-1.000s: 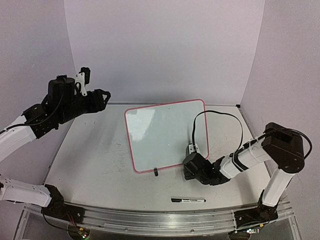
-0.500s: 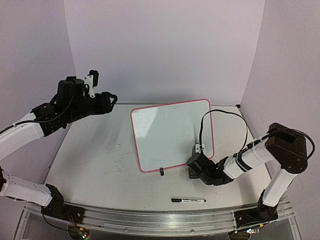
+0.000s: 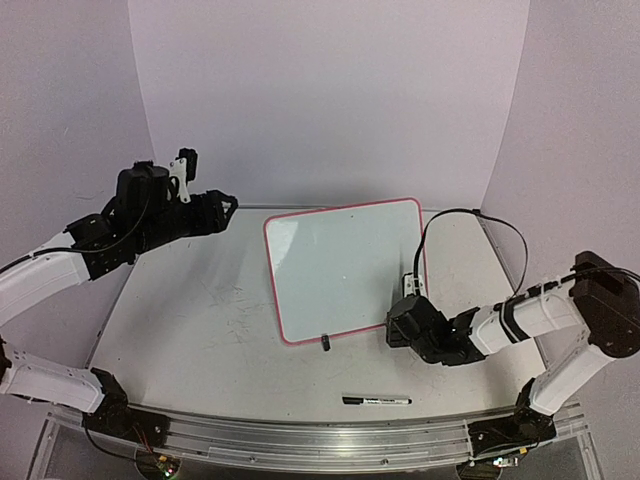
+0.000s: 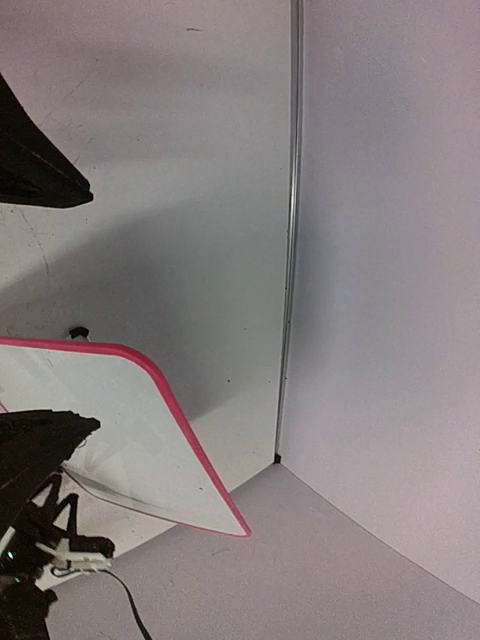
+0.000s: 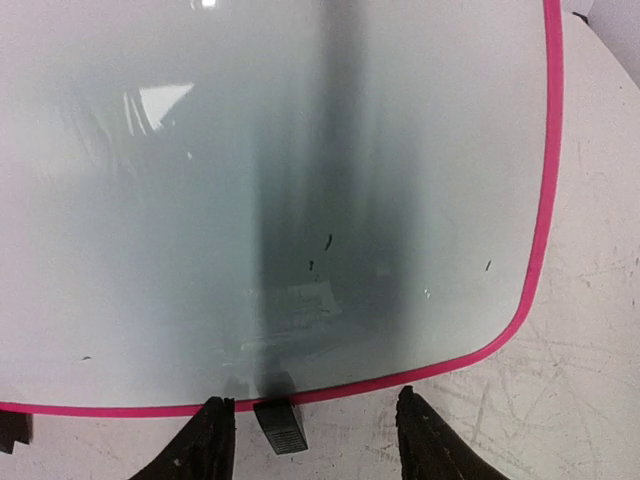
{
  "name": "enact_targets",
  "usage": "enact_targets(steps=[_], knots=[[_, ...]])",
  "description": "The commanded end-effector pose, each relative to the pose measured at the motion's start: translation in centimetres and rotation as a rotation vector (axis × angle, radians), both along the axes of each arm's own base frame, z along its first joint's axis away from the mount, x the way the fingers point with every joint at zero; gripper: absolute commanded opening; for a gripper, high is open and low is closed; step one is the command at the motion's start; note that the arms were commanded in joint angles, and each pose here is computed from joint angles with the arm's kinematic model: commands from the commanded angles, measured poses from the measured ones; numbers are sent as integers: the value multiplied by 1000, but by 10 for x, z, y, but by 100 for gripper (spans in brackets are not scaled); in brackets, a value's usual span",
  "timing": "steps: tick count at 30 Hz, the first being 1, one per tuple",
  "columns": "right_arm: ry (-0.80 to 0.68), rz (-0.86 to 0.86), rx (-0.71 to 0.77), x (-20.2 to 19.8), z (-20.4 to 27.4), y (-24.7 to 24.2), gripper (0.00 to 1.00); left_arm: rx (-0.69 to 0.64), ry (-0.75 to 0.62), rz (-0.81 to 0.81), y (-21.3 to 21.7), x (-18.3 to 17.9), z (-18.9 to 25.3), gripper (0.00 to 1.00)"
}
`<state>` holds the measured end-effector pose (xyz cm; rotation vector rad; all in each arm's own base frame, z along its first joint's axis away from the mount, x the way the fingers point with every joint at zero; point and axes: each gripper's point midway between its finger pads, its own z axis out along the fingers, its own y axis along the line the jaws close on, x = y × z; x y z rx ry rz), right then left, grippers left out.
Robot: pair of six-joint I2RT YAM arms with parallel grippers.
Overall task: Write a sentence on the whiteboard
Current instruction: Move the whiteboard to the center of the board, then pick up the whiteboard marker from the corner of the board.
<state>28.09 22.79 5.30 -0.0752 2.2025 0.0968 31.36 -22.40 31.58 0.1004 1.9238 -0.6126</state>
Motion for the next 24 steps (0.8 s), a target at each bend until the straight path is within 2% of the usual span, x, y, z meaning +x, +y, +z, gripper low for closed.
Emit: enact_targets(steps=[1,6,9,12,19,24], knots=[[-15,20,42,-7,18,-6,58,-87,-5,-15,6,-15,9,75],[32,153,93,-28,41,13,60,-157,67,-86,2,-35,-2,81],[74,291,136,-46,60,31,64,-184,114,-124,-3,-44,-7,89],[151,447,132,-69,63,46,65,-205,149,-162,-7,-53,-11,92],[305,703,36,-146,35,84,64,-237,134,-161,2,-63,-5,94],[396,728,-98,-164,-4,83,60,-230,133,-175,-1,-63,-3,95]])
